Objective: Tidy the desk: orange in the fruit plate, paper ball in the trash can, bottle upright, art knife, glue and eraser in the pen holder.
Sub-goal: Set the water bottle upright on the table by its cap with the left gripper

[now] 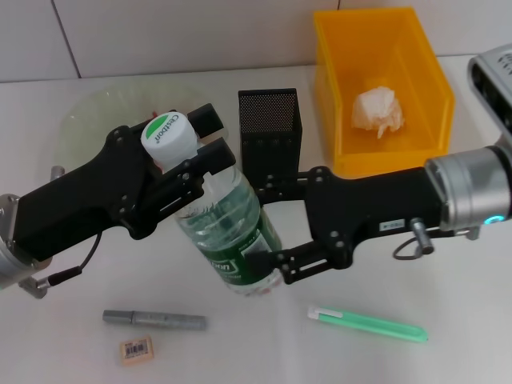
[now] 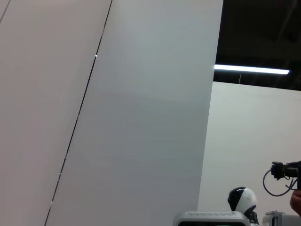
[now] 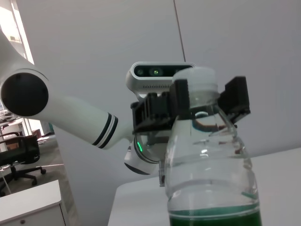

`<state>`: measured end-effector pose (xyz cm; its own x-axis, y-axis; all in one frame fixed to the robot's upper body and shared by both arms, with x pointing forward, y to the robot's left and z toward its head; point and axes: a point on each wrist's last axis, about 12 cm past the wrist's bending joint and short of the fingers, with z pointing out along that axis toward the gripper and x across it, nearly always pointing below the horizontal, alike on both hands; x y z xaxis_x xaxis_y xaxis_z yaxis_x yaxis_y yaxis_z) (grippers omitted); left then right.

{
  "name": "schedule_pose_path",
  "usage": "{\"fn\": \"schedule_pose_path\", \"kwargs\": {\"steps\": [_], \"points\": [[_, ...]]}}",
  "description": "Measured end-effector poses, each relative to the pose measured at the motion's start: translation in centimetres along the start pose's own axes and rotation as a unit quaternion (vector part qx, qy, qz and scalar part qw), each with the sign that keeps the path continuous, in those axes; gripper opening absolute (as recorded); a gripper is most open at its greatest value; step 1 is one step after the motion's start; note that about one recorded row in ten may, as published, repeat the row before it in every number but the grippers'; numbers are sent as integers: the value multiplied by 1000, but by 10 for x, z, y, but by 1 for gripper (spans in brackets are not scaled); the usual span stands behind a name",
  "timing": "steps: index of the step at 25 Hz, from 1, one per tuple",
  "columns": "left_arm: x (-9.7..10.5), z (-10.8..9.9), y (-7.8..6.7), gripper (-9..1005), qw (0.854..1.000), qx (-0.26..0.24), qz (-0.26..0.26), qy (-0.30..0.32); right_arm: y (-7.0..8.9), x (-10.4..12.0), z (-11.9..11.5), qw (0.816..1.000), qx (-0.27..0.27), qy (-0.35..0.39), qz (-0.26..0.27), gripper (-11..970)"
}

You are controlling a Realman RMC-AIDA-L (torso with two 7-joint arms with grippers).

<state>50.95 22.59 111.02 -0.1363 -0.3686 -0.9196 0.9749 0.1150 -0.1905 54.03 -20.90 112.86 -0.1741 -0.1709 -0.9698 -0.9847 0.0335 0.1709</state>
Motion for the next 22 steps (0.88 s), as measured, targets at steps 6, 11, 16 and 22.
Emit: {"fn": "schedule_pose_path", "kwargs": {"steps": [6, 11, 16, 22], "points": [[0, 0, 0, 433, 1000, 0, 0, 2, 11, -10, -20, 1000, 2, 11, -5, 843], [-2, -1, 1, 427, 1000, -1, 7, 3, 25, -10, -50, 999, 29, 25, 4, 843], [-4, -8, 1, 428, 999, -15, 33, 10, 35, -2, -80, 997, 77, 12, 15, 842], [-4, -28, 2, 429, 994, -55, 80, 54, 48, 22, -105, 989, 141, -25, 18, 842]]}}
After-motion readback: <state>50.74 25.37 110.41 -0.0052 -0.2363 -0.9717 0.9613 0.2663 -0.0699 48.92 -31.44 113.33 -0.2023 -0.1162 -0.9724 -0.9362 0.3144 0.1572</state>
